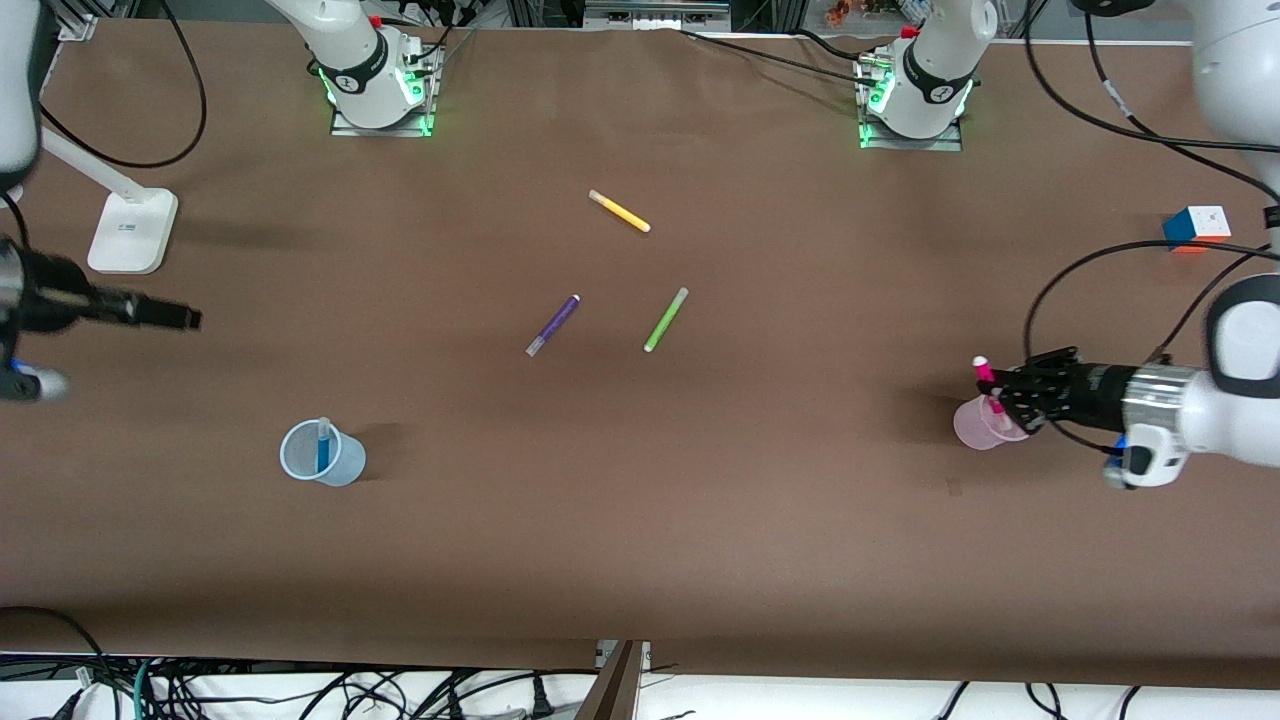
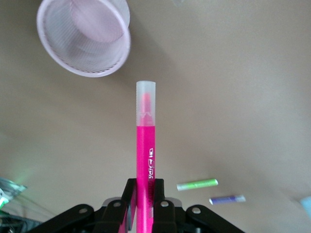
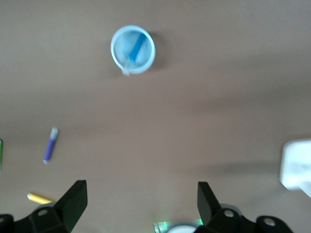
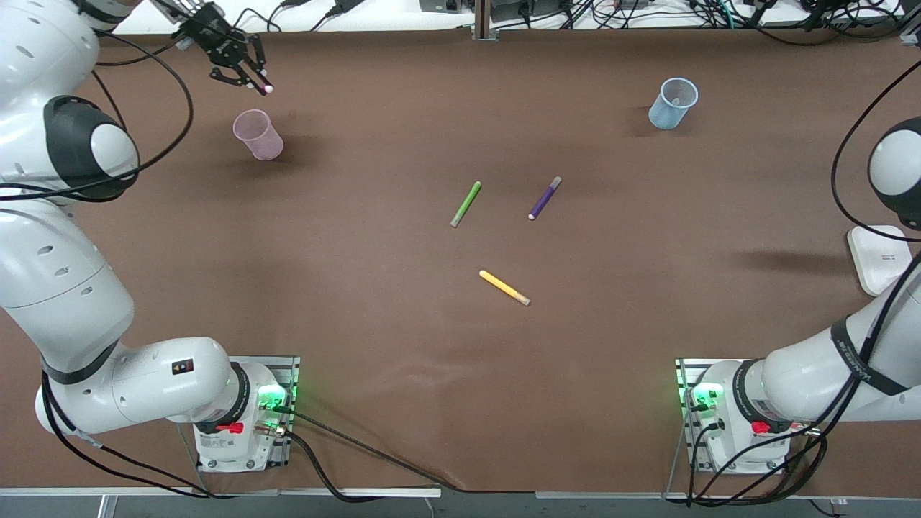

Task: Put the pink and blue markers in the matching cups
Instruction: 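Move the pink marker over the pink cup with the left gripper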

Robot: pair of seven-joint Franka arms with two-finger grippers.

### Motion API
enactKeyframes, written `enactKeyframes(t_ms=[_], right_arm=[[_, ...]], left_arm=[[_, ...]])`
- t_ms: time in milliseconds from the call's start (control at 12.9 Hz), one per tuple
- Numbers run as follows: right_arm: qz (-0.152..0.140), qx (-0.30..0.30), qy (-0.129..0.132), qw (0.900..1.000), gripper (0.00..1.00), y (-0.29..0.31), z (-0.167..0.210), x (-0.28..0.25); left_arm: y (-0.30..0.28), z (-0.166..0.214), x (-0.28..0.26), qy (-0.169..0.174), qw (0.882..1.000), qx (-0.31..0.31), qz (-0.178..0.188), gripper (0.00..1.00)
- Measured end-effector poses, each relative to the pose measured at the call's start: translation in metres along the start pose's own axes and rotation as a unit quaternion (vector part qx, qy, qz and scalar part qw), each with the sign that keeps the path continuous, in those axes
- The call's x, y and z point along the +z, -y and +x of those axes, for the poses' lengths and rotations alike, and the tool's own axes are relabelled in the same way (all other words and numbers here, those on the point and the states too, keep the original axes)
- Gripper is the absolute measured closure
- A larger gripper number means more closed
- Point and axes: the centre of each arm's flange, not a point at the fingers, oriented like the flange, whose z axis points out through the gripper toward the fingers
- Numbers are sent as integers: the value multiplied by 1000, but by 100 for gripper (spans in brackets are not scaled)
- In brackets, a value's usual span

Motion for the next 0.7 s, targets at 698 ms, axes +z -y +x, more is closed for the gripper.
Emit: enactKeyframes(t_ms=[698], right_arm=[[2, -12, -41, 999, 0, 0, -47, 28]], left_arm=[[55, 71, 30, 87, 994, 14, -57, 55]])
